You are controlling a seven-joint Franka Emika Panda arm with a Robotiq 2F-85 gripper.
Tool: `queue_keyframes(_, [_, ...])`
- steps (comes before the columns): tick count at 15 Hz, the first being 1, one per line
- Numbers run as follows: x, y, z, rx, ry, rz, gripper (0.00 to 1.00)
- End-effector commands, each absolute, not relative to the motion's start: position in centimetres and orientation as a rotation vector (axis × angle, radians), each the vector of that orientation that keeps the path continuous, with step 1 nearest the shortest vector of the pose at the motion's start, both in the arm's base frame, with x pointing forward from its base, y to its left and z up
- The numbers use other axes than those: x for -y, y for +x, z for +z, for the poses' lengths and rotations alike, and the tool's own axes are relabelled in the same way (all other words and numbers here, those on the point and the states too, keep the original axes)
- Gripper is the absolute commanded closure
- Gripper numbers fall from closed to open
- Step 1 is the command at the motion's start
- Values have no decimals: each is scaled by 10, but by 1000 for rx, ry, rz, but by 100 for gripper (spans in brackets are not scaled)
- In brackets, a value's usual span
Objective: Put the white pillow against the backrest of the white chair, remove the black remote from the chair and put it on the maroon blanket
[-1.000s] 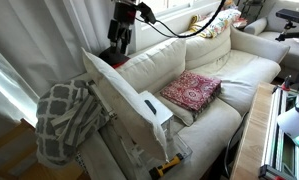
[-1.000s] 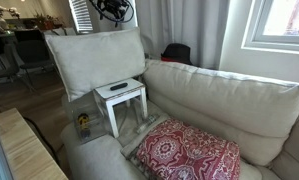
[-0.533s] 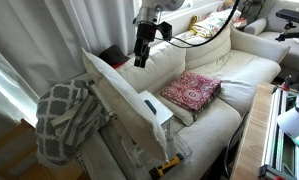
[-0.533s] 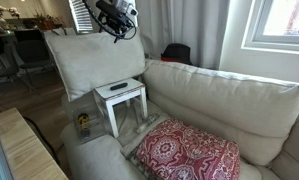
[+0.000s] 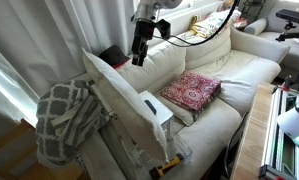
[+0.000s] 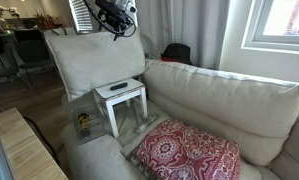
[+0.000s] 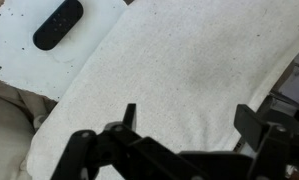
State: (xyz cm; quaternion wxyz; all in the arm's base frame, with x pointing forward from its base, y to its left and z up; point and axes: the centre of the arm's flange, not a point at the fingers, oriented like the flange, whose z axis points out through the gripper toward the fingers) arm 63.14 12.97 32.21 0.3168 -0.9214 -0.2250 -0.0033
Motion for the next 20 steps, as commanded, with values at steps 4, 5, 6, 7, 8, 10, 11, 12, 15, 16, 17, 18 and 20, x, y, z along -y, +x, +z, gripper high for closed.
queue_keyframes(4, [-106, 634, 241, 414, -2444, 151, 0])
queue_keyframes(5, [-100, 629, 226, 358, -2478, 154, 0])
queue_keyframes(6, [-97, 627, 212, 345, -2487, 162, 0])
queue_keyframes(7, [-97, 628, 196, 331, -2503, 162, 0])
queue_keyframes(8, [-97, 630, 181, 315, -2518, 166, 0])
queue_keyframes(10, [-103, 635, 156, 316, -2542, 159, 0])
queue_keyframes(11, [-105, 635, 145, 311, -2557, 152, 0])
queue_keyframes(12, [-106, 634, 136, 293, -2571, 145, 0])
queue_keyframes(15, [-103, 625, 114, 195, -2603, 124, 0])
queue_keyframes(16, [-103, 623, 108, 163, -2619, 122, 0])
queue_keyframes(17, [-106, 624, 103, 160, -2616, 118, 0])
queue_keyframes(18, [-109, 624, 98, 153, -2625, 124, 0])
queue_keyframes(20, [-112, 624, 91, 118, -2648, 137, 0])
